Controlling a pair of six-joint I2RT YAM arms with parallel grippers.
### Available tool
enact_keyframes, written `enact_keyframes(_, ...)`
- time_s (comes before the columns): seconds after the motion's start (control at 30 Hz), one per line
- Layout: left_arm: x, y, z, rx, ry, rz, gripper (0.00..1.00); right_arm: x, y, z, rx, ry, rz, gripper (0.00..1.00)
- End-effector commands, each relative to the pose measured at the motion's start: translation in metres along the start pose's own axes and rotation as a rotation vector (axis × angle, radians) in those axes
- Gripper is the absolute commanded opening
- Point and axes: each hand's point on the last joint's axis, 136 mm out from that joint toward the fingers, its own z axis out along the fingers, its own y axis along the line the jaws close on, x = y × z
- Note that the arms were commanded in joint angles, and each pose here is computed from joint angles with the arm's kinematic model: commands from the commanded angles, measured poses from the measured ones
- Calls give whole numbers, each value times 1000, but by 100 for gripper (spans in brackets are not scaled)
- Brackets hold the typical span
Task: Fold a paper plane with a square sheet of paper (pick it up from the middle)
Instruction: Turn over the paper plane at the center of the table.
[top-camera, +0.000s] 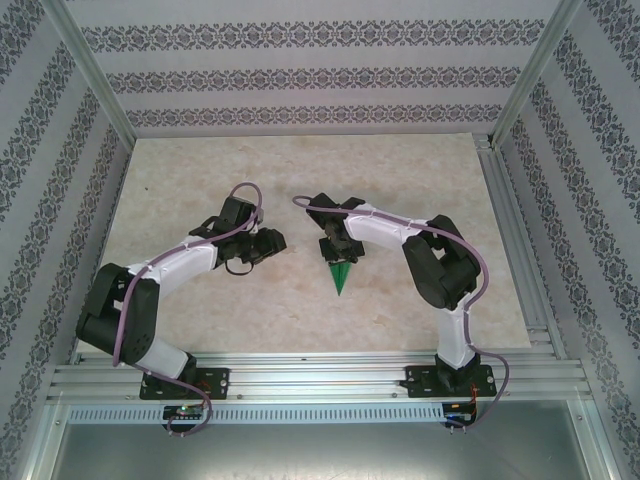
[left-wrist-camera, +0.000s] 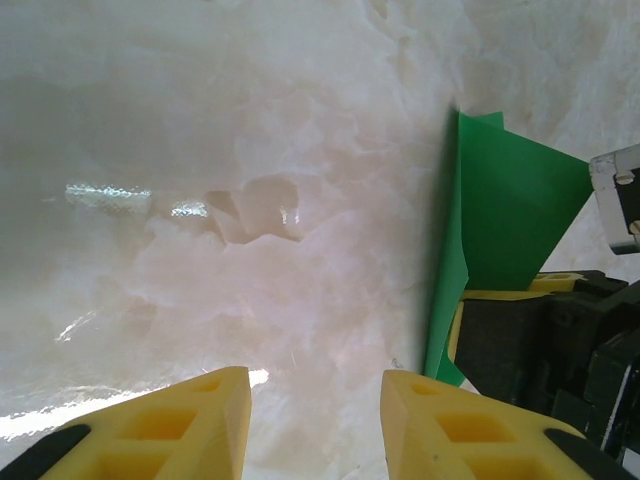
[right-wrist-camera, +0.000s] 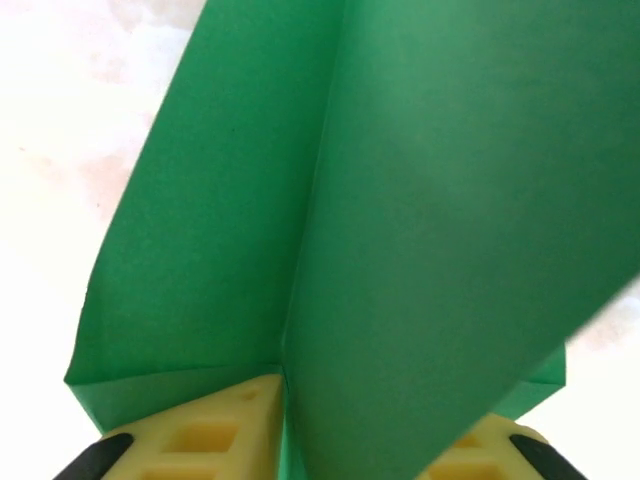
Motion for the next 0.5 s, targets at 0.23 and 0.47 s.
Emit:
enact_keyframes(0.23,0,-3,6,23,28,-11,40,-7,5,-18,-31,-46,3,38)
enact_keyframes(0.47,1,-3,6,24,33,-9,40,4,7,0,11,6,-26,49)
